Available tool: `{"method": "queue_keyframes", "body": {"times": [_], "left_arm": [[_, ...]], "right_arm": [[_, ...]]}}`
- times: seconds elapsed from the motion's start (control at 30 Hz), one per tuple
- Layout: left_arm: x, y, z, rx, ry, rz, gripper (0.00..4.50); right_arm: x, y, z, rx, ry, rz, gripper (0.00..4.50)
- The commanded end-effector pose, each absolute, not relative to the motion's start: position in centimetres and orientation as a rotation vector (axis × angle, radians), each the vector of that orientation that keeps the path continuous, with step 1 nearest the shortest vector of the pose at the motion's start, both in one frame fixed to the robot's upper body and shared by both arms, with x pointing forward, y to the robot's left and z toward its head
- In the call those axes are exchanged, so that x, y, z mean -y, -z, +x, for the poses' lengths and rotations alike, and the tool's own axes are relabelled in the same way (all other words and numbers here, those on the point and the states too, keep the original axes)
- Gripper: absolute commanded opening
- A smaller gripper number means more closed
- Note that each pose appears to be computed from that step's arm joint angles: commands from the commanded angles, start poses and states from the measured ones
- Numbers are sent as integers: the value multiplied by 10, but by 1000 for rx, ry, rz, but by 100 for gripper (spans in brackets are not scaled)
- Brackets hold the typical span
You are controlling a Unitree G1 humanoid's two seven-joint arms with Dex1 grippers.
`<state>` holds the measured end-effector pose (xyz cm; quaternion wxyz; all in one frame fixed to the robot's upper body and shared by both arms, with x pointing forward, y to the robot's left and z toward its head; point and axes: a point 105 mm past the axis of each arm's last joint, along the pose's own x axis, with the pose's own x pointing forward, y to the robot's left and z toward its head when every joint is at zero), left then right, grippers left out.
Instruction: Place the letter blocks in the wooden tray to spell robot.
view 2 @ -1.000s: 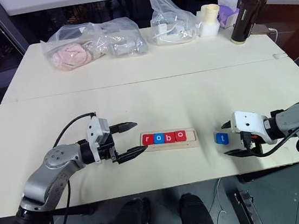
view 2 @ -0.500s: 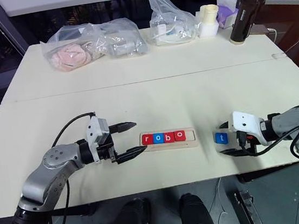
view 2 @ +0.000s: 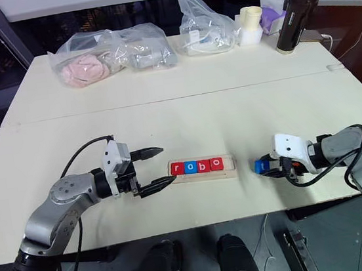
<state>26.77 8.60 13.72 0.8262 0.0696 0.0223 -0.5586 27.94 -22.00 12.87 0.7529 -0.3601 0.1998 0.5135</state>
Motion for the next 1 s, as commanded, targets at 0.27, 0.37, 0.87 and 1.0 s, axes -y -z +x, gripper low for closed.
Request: {"method": "queue_keyframes", "body": {"times": [0.27, 0.37, 0.87, 1.0], "left_arm": [[-80, -151, 271, 27, 1181, 145, 450], [-79, -153, 271, 30, 1178, 142, 450], [-79, -158, 268, 35, 1150, 139, 450], [-79, -158, 268, 33, 1141, 138, 450]], "right_arm": [[183, -143, 282, -359, -1185, -824, 114], [179, -138, 287, -361, -1187, -819, 114], [174, -121, 305, -397, -1227, -810, 114], [173, -118, 305, -410, -1247, -813, 114]]}}
